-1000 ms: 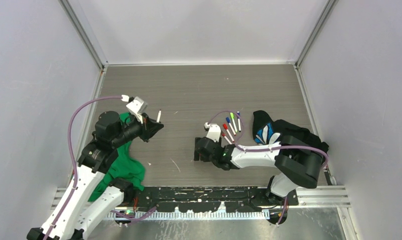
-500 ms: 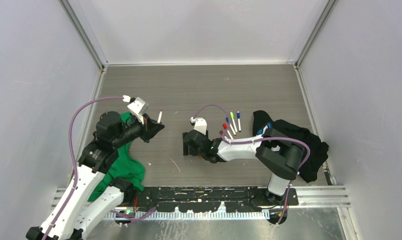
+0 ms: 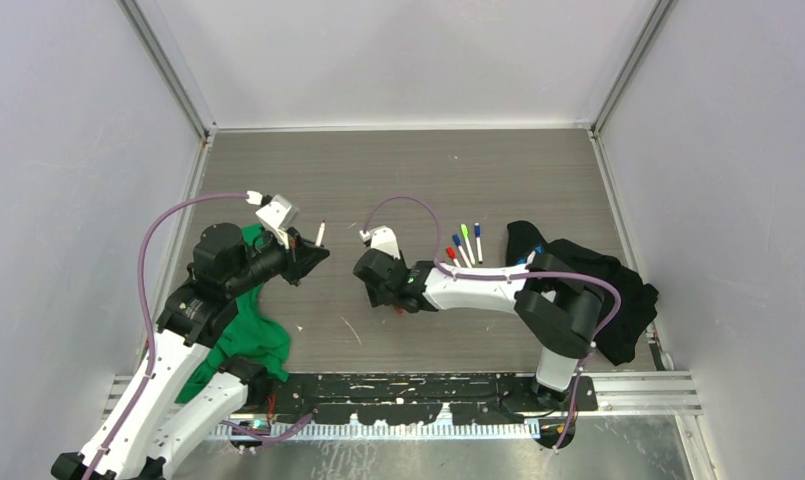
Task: Insert the pens into the pen caps
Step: Insert the pen cap onto the pen.
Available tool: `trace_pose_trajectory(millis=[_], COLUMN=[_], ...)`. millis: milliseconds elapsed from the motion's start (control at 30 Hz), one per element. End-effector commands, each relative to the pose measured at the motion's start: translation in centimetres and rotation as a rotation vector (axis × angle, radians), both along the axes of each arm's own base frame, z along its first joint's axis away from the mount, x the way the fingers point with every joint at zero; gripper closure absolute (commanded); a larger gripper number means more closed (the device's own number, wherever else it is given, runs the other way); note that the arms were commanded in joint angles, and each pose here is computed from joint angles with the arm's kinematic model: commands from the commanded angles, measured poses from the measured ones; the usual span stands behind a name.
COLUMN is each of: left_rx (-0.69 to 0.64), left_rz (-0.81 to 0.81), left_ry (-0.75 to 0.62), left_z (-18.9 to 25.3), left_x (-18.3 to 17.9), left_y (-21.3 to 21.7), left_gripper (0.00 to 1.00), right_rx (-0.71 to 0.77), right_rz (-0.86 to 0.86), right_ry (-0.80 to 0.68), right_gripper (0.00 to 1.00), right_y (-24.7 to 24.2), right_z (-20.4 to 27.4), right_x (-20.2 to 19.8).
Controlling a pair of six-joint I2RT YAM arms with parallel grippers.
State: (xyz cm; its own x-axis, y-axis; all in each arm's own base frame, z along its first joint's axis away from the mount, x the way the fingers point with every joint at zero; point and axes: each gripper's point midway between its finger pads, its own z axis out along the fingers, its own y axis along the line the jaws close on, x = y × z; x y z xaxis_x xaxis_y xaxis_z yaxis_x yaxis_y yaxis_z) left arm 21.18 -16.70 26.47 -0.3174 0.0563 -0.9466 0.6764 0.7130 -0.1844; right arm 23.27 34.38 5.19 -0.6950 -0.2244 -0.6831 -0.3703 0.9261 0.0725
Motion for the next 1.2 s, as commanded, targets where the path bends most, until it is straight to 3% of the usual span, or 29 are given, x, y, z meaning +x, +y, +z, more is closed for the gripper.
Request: trace_pose_trajectory(millis=[0, 400, 1167], left_rx=[0.008, 0.012, 0.013], left_rz=[-0.004, -0.002, -0.005], left_ry=[-0.034, -0.031, -0.038], left_z=[0.5, 0.3, 0.4], left_x=[0.1, 0.2, 0.0], left_y=[0.0, 0.0, 0.0], left_gripper=[1.0, 1.0, 1.0], right_rx=[-0.114, -0.172, -0.185], right_rz=[0.08, 0.081, 0.046], right_ry=[0.025, 0.076, 0.17], right_gripper=[0.48, 0.59, 0.62], right_y=[-0.4, -0.5, -3.2], right_z=[-0.4, -1.7, -2.6], right_x=[-0.5, -0.6, -2.5])
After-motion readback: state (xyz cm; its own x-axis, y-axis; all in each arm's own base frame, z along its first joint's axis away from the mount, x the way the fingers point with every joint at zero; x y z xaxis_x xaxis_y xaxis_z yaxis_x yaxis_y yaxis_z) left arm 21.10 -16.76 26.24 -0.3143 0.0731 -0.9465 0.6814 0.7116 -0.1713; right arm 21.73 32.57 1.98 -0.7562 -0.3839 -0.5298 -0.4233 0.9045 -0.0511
